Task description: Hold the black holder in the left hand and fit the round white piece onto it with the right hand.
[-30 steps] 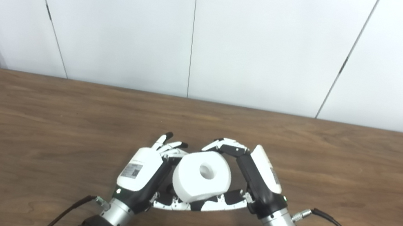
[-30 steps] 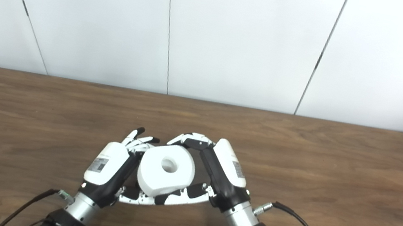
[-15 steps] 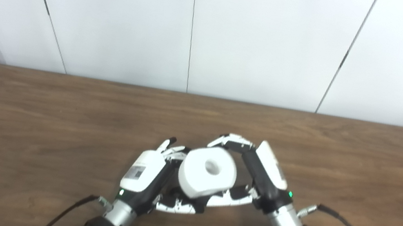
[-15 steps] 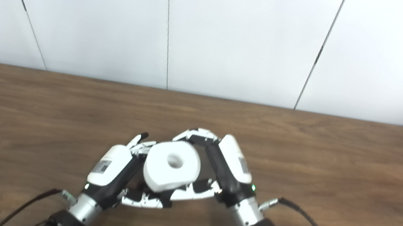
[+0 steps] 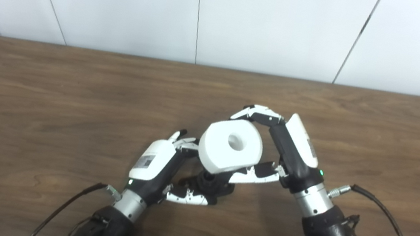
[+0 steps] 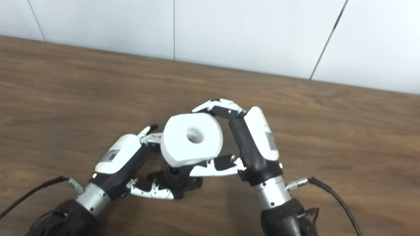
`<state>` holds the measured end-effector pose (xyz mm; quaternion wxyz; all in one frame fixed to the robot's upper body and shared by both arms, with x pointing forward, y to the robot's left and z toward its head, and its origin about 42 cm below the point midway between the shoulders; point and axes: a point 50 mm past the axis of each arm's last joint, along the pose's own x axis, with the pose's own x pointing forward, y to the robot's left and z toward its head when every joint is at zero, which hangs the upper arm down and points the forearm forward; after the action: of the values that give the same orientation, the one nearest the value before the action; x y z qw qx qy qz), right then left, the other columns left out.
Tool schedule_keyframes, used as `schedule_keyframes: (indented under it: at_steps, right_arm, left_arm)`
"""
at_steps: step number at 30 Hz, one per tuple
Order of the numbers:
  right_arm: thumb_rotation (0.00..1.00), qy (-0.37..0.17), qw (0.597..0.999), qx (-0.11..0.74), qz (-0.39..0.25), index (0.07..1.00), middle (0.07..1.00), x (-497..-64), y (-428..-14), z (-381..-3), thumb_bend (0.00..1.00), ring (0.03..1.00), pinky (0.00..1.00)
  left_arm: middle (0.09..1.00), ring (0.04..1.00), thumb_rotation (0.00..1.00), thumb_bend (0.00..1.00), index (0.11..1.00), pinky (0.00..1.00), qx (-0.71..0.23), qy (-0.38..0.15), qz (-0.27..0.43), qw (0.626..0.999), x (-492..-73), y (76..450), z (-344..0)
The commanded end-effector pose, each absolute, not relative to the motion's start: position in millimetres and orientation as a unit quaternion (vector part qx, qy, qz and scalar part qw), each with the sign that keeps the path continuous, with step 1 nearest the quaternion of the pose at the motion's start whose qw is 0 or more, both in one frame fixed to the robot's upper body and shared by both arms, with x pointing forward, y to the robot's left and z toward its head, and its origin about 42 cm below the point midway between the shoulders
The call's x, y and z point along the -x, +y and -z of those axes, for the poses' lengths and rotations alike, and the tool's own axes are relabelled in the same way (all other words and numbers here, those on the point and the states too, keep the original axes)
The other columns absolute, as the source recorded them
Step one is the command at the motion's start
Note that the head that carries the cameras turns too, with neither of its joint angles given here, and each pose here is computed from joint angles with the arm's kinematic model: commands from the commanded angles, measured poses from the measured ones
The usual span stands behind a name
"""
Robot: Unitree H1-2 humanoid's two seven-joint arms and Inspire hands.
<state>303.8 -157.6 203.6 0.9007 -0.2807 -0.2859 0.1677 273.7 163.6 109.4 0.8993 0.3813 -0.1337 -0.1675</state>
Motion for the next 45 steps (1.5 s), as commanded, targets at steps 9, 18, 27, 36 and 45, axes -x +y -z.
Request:
schedule_keyframes:
  at_steps: [9,18,27,36,45]
  right_arm:
    - [0.0,-0.31,0.896,0.277,-0.157,0.493,0.48,-298.7,-160.2,-221.4,0.53,0.576,0.78]
    - [0.0,-0.303,0.896,0.286,-0.153,0.498,0.475,-297.9,-167.0,-219.0,0.53,0.571,0.75]
    - [0.0,-0.288,0.9,0.282,-0.165,0.499,0.475,-297.7,-168.3,-206.5,0.53,0.573,0.78]
    - [0.0,-0.284,0.903,0.268,-0.179,0.511,0.464,-296.0,-160.7,-196.9,0.53,0.564,0.77]
    - [0.0,-0.278,0.906,0.26,-0.187,0.505,0.469,-294.0,-152.5,-188.9,0.53,0.566,0.78]
  left_arm:
    - [0.697,0.856,0.05,0.52,0.482,1.0,-0.364,-0.052,0.195,0.909,-232.0,167.8,-65.5]
    - [0.698,0.856,0.05,0.52,0.482,1.0,-0.364,-0.05,0.195,0.909,-232.2,166.7,-66.5]
    - [0.7,0.86,0.05,0.52,0.482,1.0,-0.36,-0.053,0.194,0.911,-232.4,161.5,-67.1]
    - [0.699,0.859,0.05,0.52,0.482,1.0,-0.362,-0.054,0.192,0.911,-233.5,159.2,-66.2]
    - [0.702,0.861,0.05,0.52,0.482,1.0,-0.358,-0.052,0.191,0.912,-233.2,157.4,-65.1]
